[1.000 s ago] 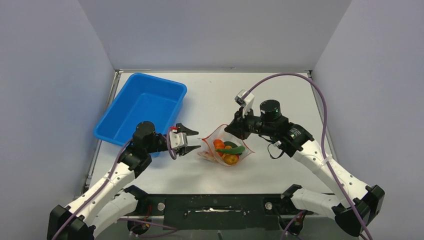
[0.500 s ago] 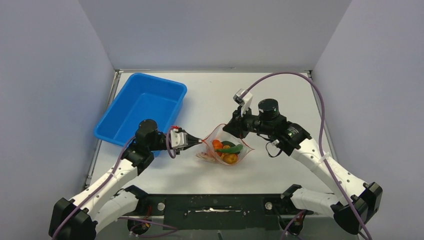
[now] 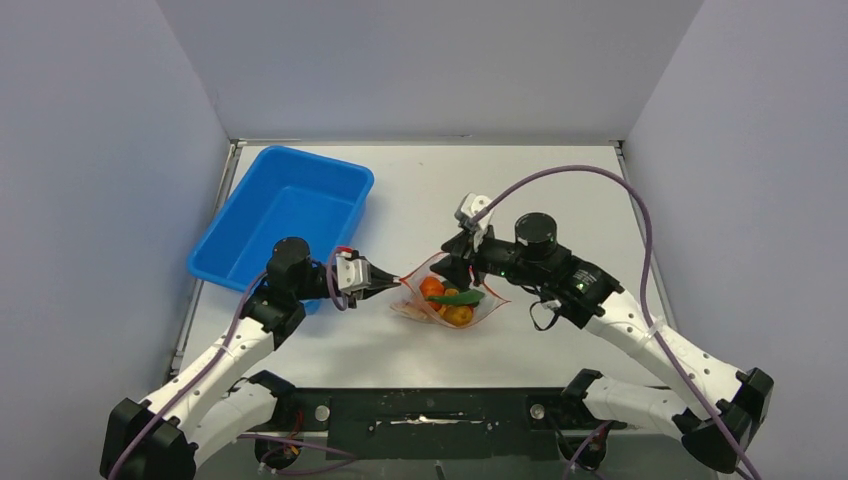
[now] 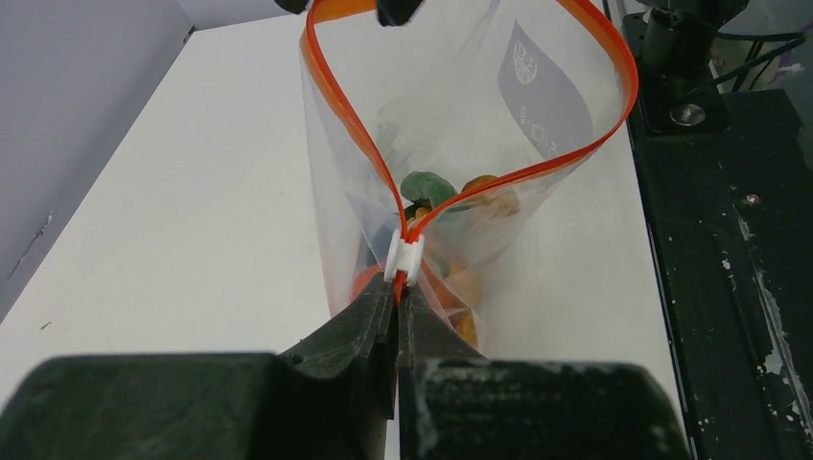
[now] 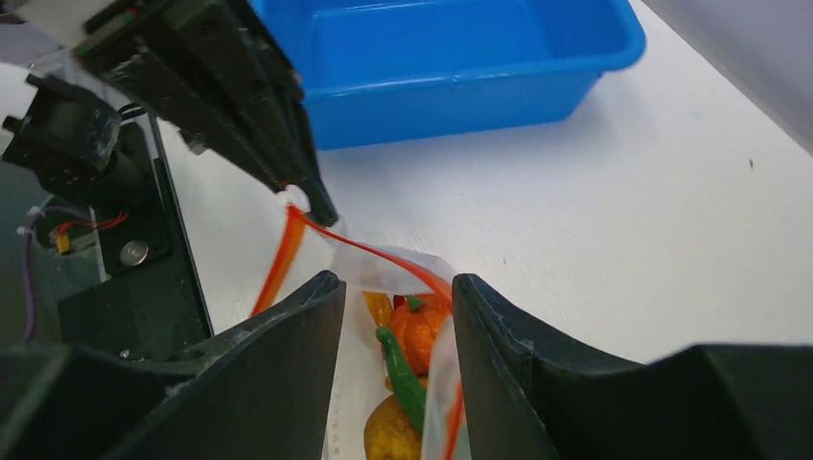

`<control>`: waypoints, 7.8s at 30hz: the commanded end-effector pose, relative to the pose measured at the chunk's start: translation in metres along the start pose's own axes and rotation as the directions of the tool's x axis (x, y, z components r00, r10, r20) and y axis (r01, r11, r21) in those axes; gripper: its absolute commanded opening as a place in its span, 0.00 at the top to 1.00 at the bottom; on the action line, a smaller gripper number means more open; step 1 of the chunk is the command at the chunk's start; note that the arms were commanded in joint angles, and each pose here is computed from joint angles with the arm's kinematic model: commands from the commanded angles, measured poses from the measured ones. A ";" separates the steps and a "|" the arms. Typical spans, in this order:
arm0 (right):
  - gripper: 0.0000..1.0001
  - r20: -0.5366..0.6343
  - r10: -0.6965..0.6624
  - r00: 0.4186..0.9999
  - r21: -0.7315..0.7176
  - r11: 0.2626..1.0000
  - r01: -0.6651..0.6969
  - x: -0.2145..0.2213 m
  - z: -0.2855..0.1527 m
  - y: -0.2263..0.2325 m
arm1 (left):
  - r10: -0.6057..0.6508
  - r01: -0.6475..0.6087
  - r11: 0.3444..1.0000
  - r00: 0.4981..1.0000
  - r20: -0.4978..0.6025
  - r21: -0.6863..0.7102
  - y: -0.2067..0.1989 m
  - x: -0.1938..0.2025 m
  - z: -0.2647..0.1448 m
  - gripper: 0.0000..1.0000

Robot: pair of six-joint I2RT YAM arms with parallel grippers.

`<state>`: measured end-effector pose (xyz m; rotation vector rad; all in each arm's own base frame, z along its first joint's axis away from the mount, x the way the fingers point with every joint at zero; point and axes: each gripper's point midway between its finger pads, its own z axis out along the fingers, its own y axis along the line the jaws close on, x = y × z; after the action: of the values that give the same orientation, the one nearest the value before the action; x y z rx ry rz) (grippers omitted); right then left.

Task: Place the food in the zip-top bag and seal the zipper
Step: Zip the zipper food storage bag at the center of the board.

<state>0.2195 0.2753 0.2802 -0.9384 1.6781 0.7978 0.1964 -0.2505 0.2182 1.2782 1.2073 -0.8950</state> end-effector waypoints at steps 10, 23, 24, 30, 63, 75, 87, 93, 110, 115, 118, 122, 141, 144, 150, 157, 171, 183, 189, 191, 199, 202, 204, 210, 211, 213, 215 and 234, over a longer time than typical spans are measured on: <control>0.65 0.132 -0.434 0.891 -0.149 0.880 0.451 -0.030 0.034 0.051 | 0.033 -0.036 0.999 0.996 0.083 0.031 -0.007 -0.015 -0.004 1.00; 0.69 0.065 -0.495 0.867 -0.209 0.843 0.496 -0.014 0.061 0.064 | 0.034 -0.038 0.999 0.994 0.102 0.036 -0.009 -0.017 -0.005 1.00; 0.69 0.060 -0.495 0.867 -0.214 0.842 0.496 -0.012 0.062 0.066 | 0.030 -0.034 0.999 0.995 0.100 0.037 -0.009 -0.016 -0.005 1.00; 0.68 0.034 -0.501 0.865 -0.246 0.834 0.493 -0.002 0.068 0.073 | 0.029 -0.034 0.999 0.995 0.100 0.041 -0.010 -0.016 -0.005 1.00; 0.99 -0.025 -0.521 0.853 -0.167 0.844 0.510 0.001 0.066 0.066 | 0.028 -0.032 0.999 0.995 0.098 0.038 -0.012 -0.016 -0.007 1.00; 1.00 -0.128 -0.532 0.837 -0.174 0.843 0.509 0.027 0.051 0.056 | 0.062 -0.065 0.997 0.994 0.090 0.030 -0.012 -0.019 -0.011 1.00; 1.00 -0.182 -0.532 0.827 -0.140 0.846 0.514 0.038 0.035 0.045 | 0.058 -0.058 0.998 0.994 0.087 0.002 -0.005 -0.019 -0.012 1.00; 1.00 -0.188 -0.527 0.829 -0.144 0.849 0.508 0.041 0.034 0.044 | 0.046 -0.049 0.999 0.994 0.103 0.022 -0.007 -0.021 -0.011 1.00; 1.00 -0.189 -0.517 0.835 -0.109 0.856 0.505 0.037 0.021 0.031 | -0.011 0.011 1.000 0.983 0.184 0.002 -0.005 -0.032 -0.012 0.97; 1.00 -0.151 -0.520 0.841 -0.127 0.854 0.505 0.030 0.031 0.037 | -0.023 0.017 0.999 0.973 0.228 0.030 -0.009 -0.041 -0.011 0.75; 1.00 -0.133 -0.526 0.840 -0.138 0.849 0.510 0.026 0.035 0.040 | -0.021 0.014 0.999 0.974 0.224 0.030 -0.007 -0.041 -0.010 0.62; 1.00 -0.123 -0.534 0.837 -0.152 0.843 0.516 0.024 0.039 0.042 | -0.026 0.018 0.999 0.976 0.218 0.036 -0.004 -0.040 -0.008 0.54; 1.00 -0.092 -0.540 0.836 -0.167 0.836 0.522 0.016 0.043 0.047 | -0.041 0.020 0.995 0.975 0.218 0.099 -0.001 -0.044 0.003 0.67; 1.00 -0.085 -0.541 0.837 -0.168 0.836 0.523 0.014 0.043 0.048 | -0.044 0.022 0.994 0.975 0.216 0.105 -0.001 -0.042 0.004 0.70; 1.00 -0.078 -0.538 0.839 -0.170 0.837 0.521 0.015 0.042 0.049 | -0.041 0.015 0.993 0.976 0.215 0.120 -0.002 -0.043 0.004 0.81; 1.00 -0.087 -0.535 0.840 -0.165 0.839 0.518 0.018 0.038 0.047 | -0.002 -0.019 0.995 0.977 0.214 0.095 0.000 -0.045 0.001 1.00; 1.00 -0.144 -0.528 0.837 -0.126 0.849 0.513 0.027 0.020 0.031 | 0.069 -0.060 0.996 0.987 0.147 -0.069 0.035 -0.054 -0.020 1.00; 1.00 -0.205 -0.493 0.845 -0.088 0.869 0.486 0.037 0.000 0.014 | 0.043 -0.019 0.977 0.993 0.109 -0.210 0.059 -0.047 -0.032 1.00; 1.00 -0.245 -0.481 0.842 -0.069 0.874 0.480 0.043 -0.013 0.008 | 0.025 0.000 0.972 0.994 0.103 -0.235 0.059 -0.043 -0.034 1.00; 1.00 -0.255 -0.479 0.840 -0.061 0.875 0.481 0.044 -0.017 0.006 | 0.022 0.003 0.972 0.994 0.104 -0.233 0.059 -0.044 -0.035 1.00; 1.00 -0.318 -0.460 0.829 -0.038 0.880 0.474 0.052 -0.035 -0.001 | 0.015 0.010 0.969 0.995 0.098 -0.248 0.061 -0.044 -0.037 1.00; 1.00 -0.349 -0.452 0.821 -0.024 0.880 0.474 0.055 -0.043 -0.005 | 0.004 0.020 0.969 0.996 0.095 -0.246 0.061 -0.042 -0.037 1.00; 1.00 -0.361 -0.450 0.817 -0.018 0.879 0.476 0.057 -0.047 -0.006 | 0.002 0.021 0.969 0.996 0.094 -0.246 0.061 -0.041 -0.037 1.00; 1.00 -0.394 -0.445 0.805 0.001 0.875 0.484 0.061 -0.063 -0.010 | 0.003 0.021 0.966 0.996 0.090 -0.258 0.062 -0.042 -0.039 1.00; 1.00 -0.396 -0.450 0.801 0.000 0.872 0.490 0.060 -0.067 -0.010 | 0.001 0.022 0.966 0.996 0.090 -0.258 0.062 -0.042 -0.039 1.00; 1.00 -0.405 -0.450 0.796 0.009 0.868 0.496 0.062 -0.073 -0.012 | -0.001 0.024 0.963 0.996 0.087 -0.268 0.063 -0.041 -0.040 1.00; 1.00 -0.414 -0.449 0.792 0.021 0.865 0.501 0.062 -0.079 -0.014 | 0.000 0.024 0.959 0.996 0.085 -0.282 0.065 -0.041 -0.042 1.00; 1.00 -0.509 -0.415 0.755 0.080 0.850 0.521 0.073 -0.126 -0.024 | -0.038 0.061 0.959 0.995 0.091 -0.277 0.069 -0.036 -0.042 1.00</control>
<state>0.1712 0.1715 0.2345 -1.4463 1.7145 0.1368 0.2337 -0.2141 0.2582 1.0313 1.2680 -0.8459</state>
